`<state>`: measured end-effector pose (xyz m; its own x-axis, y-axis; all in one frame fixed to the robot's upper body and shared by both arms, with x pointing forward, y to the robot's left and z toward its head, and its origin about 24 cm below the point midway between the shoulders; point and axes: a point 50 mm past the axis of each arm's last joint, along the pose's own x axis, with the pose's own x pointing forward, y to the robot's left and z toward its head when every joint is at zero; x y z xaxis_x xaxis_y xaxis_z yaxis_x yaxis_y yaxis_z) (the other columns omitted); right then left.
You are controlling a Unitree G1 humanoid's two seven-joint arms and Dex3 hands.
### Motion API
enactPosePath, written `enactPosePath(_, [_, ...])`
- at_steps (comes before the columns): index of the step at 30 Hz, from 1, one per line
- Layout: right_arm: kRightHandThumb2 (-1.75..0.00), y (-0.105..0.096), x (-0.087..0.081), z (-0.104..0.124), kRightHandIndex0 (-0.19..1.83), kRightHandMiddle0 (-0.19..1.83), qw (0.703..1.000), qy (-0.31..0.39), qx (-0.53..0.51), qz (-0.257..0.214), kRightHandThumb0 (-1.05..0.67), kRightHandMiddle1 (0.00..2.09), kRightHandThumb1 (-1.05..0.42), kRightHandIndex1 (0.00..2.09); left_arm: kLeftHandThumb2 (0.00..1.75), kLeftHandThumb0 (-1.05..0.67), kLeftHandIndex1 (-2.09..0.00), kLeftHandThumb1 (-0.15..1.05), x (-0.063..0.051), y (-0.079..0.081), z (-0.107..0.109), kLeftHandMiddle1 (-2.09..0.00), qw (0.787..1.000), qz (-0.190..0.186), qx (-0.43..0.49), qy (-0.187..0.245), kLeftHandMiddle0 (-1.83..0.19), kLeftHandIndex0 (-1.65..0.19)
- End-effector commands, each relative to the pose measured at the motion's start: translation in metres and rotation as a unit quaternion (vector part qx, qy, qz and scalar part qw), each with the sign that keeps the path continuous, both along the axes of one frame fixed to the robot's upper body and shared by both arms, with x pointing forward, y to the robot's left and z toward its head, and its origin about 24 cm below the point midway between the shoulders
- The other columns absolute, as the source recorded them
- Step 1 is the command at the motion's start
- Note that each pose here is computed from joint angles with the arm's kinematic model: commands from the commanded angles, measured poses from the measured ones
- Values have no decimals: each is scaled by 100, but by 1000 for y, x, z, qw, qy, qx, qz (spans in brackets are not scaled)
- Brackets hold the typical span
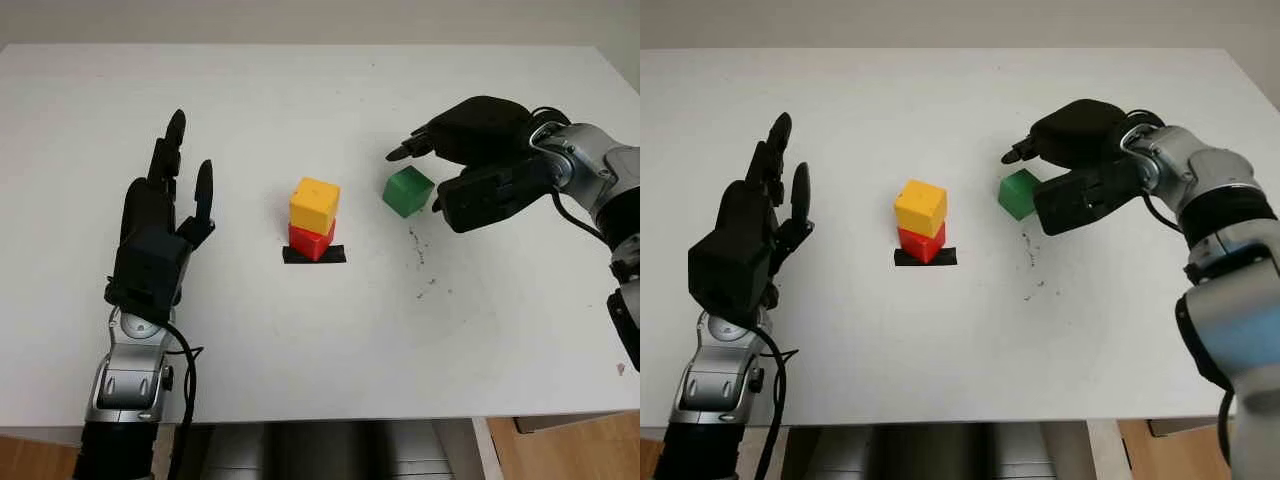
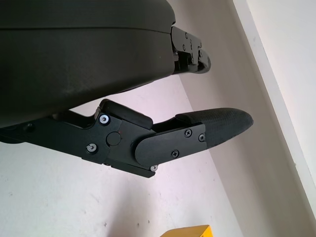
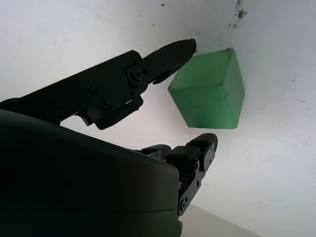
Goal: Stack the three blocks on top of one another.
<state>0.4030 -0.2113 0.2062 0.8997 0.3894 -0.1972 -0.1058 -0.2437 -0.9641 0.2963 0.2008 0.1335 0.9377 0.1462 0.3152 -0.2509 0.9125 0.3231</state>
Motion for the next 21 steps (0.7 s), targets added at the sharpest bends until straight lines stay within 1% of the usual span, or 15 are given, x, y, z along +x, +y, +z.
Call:
enactPosePath(1, [-6,-3,0,-4,40,57,1000,3,18,-8,-41,11,-84,9,67,-78,-55,105,-2,2,4,-5,1000,2,5,-10,5,15])
enactPosePath(4, [-5,-2,0,-5,42,61,1000,2,24,-8,-40,11,-83,9,67,-78,-60,105,-2,2,3,-5,1000,-4,2,-12,6,15])
enactPosePath(5, [-5,-2,0,-6,43,62,1000,1,25,-8,-40,11,-83,9,67,-78,-74,105,-2,2,3,-5,1000,-4,1,-11,6,13])
enactPosePath(7, [-5,-2,0,-7,45,66,1000,3,30,-8,-39,12,-82,10,66,-78,-65,105,-2,3,2,-5,1000,2,4,-8,6,17])
enactPosePath(8, [-5,-1,0,-7,46,66,999,5,33,-10,-39,12,-83,10,66,-78,-65,105,-2,3,2,-6,1000,5,5,-4,5,14])
enactPosePath(10, [-5,-1,0,-7,46,68,999,10,41,-14,-39,12,-83,9,67,-79,-45,105,-3,2,2,-5,1000,4,4,0,6,16])
enactPosePath(11, [-5,-1,0,-7,46,69,999,13,44,-15,-39,12,-83,9,67,-79,-41,105,-3,2,1,-5,1000,5,4,0,6,14])
enactPosePath(12, [-5,-1,1,-8,46,69,999,14,45,-17,-39,12,-83,9,67,-79,-83,105,-3,2,2,-5,1000,5,4,-2,6,15])
enactPosePath(13, [-6,-2,0,-8,46,70,999,16,46,-17,-40,12,-83,9,66,-79,-95,105,-3,2,2,-5,1000,4,3,-2,6,17])
enactPosePath(14, [-6,-2,0,-9,46,70,999,16,47,-17,-40,12,-83,9,66,-79,-83,105,-3,2,2,-5,1000,4,2,-2,6,18])
enactPosePath(16, [-6,-2,1,-10,46,71,999,17,42,-19,-40,12,-84,8,66,-79,-73,105,-3,2,2,-5,1000,4,2,-2,6,16])
enactPosePath(17, [-6,-2,1,-10,46,73,999,16,41,-20,-39,13,-84,8,67,-79,-62,105,-3,2,2,-5,1000,3,3,-2,6,17])
enactPosePath(18, [-6,-2,1,-11,47,75,999,15,42,-21,-37,14,-84,8,67,-79,-85,105,-3,2,2,-5,1000,3,3,-4,7,15])
enactPosePath(19, [-6,-3,0,-11,48,81,999,11,41,-19,-34,17,-85,8,67,-78,-147,105,-3,2,2,-6,1000,2,4,-5,6,17])
enactPosePath(21, [-7,-4,0,-10,49,88,999,5,39,-16,-32,22,-87,9,67,-78,-162,105,-3,2,2,-6,1000,1,4,-6,6,19])
